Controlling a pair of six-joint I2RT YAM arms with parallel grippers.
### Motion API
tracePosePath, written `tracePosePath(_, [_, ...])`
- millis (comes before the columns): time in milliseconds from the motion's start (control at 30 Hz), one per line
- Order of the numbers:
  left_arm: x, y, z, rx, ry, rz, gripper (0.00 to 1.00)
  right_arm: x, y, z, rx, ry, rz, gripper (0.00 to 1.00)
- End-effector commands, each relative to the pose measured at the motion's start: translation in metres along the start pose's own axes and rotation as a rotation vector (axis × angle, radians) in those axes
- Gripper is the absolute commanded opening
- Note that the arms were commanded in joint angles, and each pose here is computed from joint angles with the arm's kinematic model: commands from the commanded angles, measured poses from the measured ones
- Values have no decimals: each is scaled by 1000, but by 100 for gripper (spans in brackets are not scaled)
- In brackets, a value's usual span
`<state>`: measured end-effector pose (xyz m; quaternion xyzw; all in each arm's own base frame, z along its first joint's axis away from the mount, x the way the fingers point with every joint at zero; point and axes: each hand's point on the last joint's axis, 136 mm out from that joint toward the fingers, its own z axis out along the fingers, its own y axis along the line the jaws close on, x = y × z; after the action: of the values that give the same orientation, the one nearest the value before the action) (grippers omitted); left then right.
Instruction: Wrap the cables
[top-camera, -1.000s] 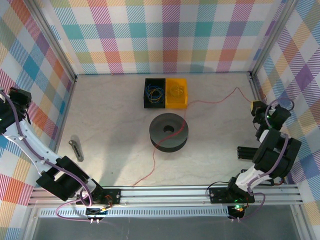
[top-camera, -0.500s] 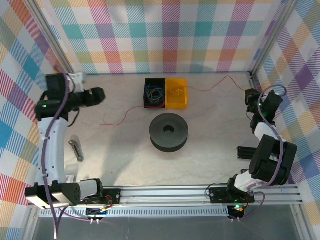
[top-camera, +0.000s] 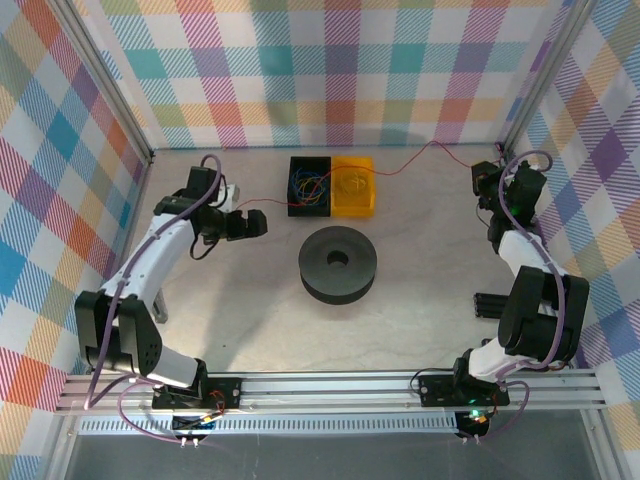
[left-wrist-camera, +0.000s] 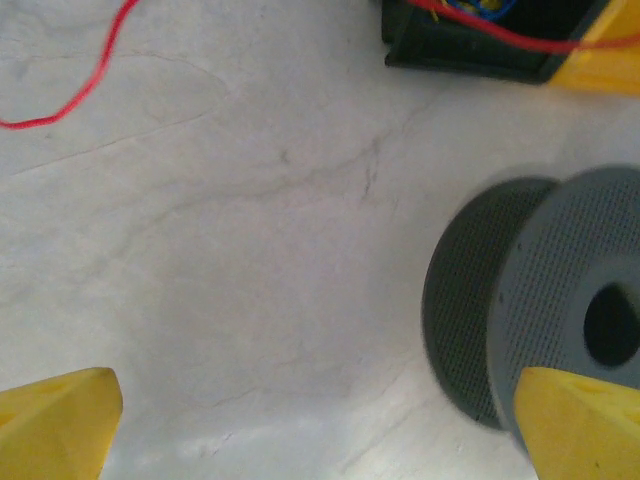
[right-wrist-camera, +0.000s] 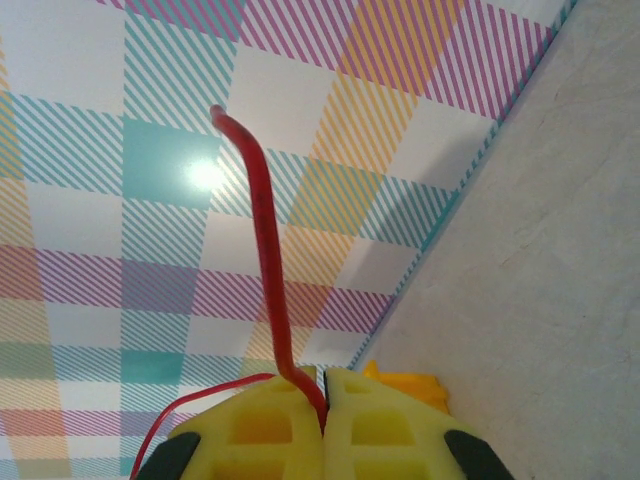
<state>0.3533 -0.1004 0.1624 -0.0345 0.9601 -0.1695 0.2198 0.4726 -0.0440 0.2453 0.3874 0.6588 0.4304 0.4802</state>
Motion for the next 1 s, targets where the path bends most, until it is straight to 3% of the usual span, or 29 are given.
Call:
tracePosePath(0, [-12, -14, 19, 111, -64, -148, 100, 3, -4, 2, 6, 0, -32, 0])
tracePosePath(400, [-42, -1, 61, 284, -311, -614, 100, 9, -8, 6, -3, 26, -39, 0])
tracePosePath(567, [-61, 10, 66, 327, -391, -718, 100, 11, -9, 6, -8, 34, -40, 0])
tracePosePath(967, [-58, 81, 104, 235, -377, -896, 100, 13, -5, 6, -21, 45, -45, 0])
